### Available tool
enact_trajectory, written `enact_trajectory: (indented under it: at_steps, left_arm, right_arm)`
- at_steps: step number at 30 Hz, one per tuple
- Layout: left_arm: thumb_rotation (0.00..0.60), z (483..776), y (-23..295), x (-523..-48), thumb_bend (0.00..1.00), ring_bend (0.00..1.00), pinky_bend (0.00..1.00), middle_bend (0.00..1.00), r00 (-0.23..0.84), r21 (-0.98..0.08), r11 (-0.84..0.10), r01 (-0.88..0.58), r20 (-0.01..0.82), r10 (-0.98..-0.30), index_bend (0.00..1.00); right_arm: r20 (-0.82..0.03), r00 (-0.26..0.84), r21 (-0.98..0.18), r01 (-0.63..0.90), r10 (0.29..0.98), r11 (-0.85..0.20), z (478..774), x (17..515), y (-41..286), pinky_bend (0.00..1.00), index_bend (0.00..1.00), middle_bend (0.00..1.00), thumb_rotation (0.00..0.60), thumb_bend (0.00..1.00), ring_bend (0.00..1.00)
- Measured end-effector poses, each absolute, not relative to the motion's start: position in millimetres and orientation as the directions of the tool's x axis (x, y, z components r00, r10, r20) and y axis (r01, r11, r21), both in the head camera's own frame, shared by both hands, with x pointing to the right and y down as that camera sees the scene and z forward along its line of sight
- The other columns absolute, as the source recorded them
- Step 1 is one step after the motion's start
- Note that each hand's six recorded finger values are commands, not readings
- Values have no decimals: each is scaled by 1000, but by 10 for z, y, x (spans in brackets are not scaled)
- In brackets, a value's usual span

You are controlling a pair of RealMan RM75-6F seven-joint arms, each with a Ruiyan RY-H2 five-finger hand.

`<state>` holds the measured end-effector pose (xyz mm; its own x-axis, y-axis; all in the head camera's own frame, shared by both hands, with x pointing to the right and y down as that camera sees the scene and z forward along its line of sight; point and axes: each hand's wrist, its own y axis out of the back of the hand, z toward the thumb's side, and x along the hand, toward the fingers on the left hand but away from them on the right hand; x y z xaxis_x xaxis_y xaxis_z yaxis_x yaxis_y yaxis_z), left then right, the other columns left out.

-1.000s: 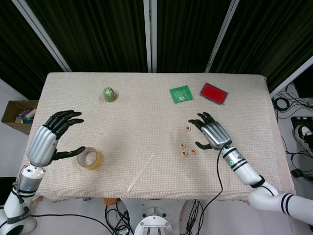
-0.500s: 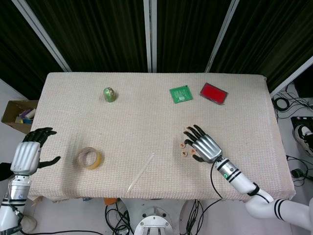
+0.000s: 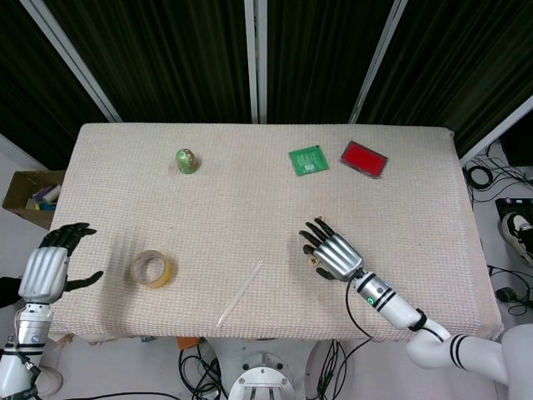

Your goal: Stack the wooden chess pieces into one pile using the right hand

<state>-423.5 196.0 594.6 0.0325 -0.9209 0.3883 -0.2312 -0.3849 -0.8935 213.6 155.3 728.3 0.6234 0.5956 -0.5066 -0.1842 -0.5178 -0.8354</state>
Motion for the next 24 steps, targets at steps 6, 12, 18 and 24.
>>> enact_trajectory:
  at_steps: [6,12,18,24]
  left_arm:
    - [600,5953,1963,-4240,0,166,213,189,34,-891,-387,-236,390,-920,267]
    - [600,5950,1960,-4236,0,165,213,189,36,-892,-386,-237,389,-920,267]
    - [600,5945,1967,-4250,0,166,213,190,32,-892,-384,-238,388,-921,267]
    - [600,5941,1981,-4268,0,165,213,189,27,-892,-384,-238,389,-921,267]
  right_arm:
    - [-522,617,-826,-192,589,-531,7332,2123,1555,0,429,155,600,248,0]
    - [-524,619,-822,-190,585,-536,7353,2094,1554,0,445,162,600,280,0]
    - [-529,617,-819,-192,582,-541,7372,2088,1548,0,478,173,600,299,0]
    - [-509,616,-830,-167,601,-532,7312,2097,1496,0,529,187,600,319,0]
